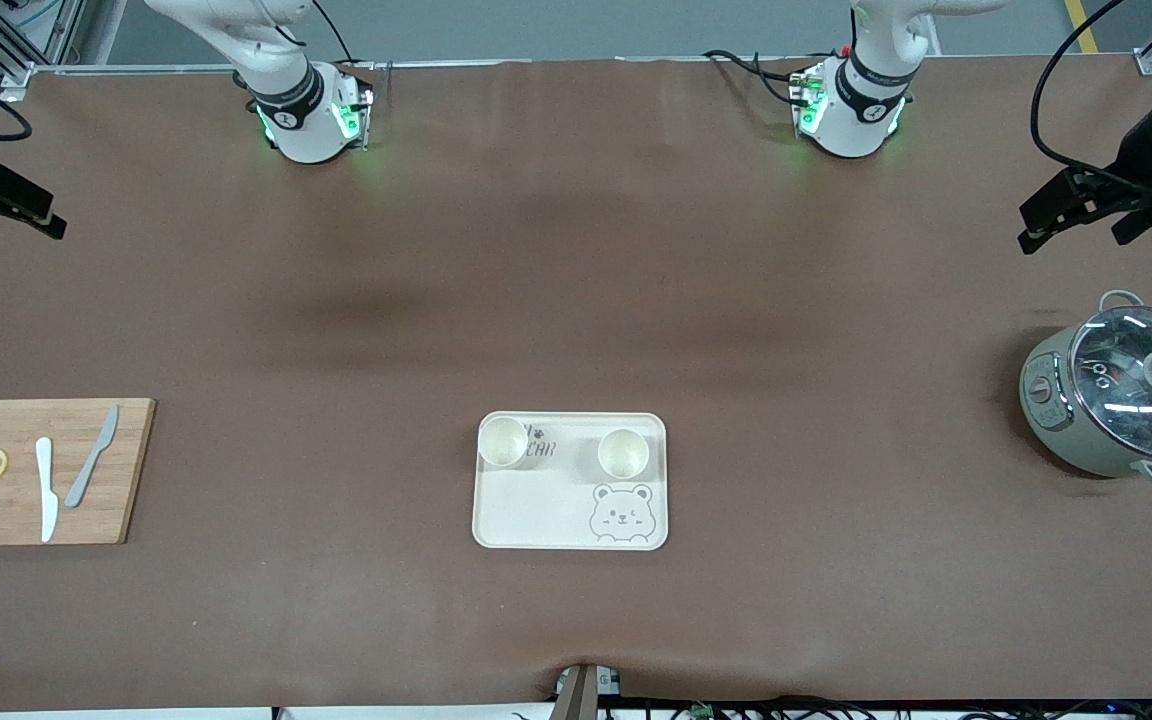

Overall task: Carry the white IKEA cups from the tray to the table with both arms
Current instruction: 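Reach the left gripper down to the cup on the tray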

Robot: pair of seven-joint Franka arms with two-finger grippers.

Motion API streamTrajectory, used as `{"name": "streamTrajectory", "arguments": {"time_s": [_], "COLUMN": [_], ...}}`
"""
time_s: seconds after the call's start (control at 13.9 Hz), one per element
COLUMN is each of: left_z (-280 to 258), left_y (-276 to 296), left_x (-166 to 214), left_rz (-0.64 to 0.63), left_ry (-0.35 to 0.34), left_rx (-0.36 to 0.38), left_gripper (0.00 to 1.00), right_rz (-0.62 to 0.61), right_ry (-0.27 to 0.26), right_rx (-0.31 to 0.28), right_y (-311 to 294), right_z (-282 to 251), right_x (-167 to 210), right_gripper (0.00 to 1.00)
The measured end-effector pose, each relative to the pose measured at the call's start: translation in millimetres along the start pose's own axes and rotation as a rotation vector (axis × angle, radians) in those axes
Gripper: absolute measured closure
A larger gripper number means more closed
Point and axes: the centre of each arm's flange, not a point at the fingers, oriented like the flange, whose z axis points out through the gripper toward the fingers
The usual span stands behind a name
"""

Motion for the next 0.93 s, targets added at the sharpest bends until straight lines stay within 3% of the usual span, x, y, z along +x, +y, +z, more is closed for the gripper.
{"name": "streamTrajectory", "arguments": {"time_s": [0.5, 0.93], "left_z": [13, 119], "left_y": [16, 112], "left_x": [15, 63], "left_rz": [0.026, 0.063], "left_ry": [-0.016, -0.104], "left_rx": [-0.002, -0.004], "left_gripper": [0.0, 0.0], "right_rz": [0.0, 0.0], "right_ry": [-0.001, -0.002], "right_rx": [0.0, 0.0], "right_y": [0, 0], "right_z": [0, 1], "right_x": [0, 0], "right_gripper": [0.0, 0.0]}}
